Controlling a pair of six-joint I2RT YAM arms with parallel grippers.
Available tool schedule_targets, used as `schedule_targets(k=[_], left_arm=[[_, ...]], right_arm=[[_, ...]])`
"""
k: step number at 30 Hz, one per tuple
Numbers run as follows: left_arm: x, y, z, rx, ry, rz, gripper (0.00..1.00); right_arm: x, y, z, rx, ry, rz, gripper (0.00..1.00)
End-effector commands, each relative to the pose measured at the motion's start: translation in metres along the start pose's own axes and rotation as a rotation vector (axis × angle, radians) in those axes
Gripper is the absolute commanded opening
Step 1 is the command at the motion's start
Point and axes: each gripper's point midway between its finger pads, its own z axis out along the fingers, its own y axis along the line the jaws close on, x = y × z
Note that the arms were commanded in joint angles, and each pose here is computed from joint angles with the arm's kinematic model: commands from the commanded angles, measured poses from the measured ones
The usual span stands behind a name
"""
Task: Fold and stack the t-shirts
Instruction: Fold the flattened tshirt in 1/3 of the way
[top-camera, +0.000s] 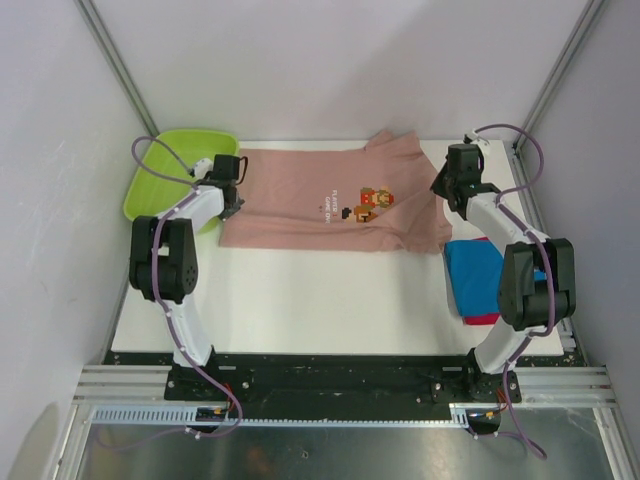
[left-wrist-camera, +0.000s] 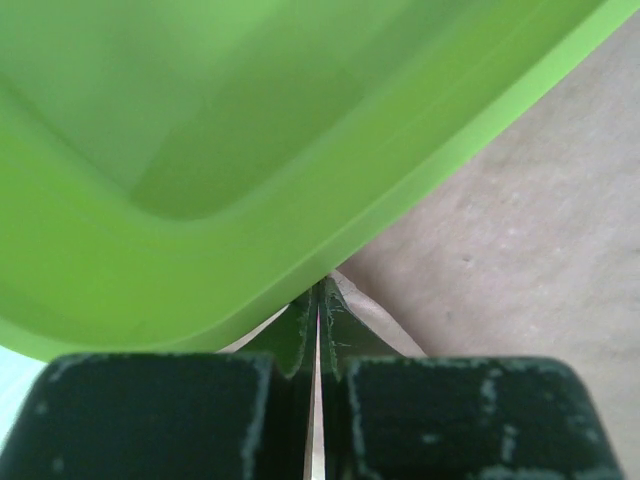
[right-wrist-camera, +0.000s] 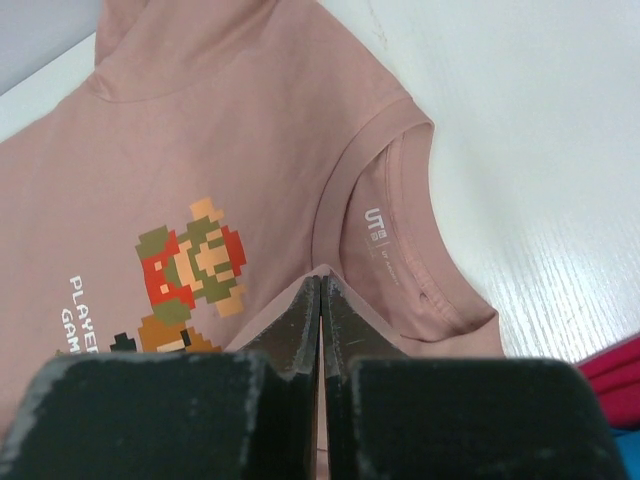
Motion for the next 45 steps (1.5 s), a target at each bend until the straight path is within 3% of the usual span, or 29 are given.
schedule_targets(k=[1, 34, 36, 39, 41, 43, 45], left_arm=[[-0.026, -0.006, 0.0, -0.007, -0.071, -0.029, 0.0], [-0.023, 0.001, 0.014, -0.031, -0.049, -0.028, 0.0], [-0.024, 0.001, 0.015, -0.024, -0.043, -0.025, 0.12], [-0.027, -0.005, 0.011, 0.013, -0.037, -0.007, 0.46], [-0.029, -0.009, 0.006, 0.042, -0.034, 0.007, 0.61], [-0.03, -0.014, 0.001, 0.078, -0.029, 0.015, 0.67], [-0.03, -0.018, -0.005, 0.109, -0.021, 0.023, 0.69]], right_arm=[[-0.029, 0.009, 0.004, -0.025, -0.069, 0.006, 0.0], [-0.023, 0.016, 0.046, -0.02, -0.003, -0.024, 0.0], [-0.025, 0.017, 0.047, -0.019, 0.003, -0.037, 0.08], [-0.029, 0.024, 0.045, -0.03, 0.014, -0.055, 0.35], [-0.031, 0.034, 0.042, -0.043, 0.024, -0.073, 0.5], [-0.031, 0.046, 0.037, -0.056, 0.036, -0.099, 0.57], [-0.025, 0.058, 0.031, -0.067, 0.057, -0.122, 0.53]])
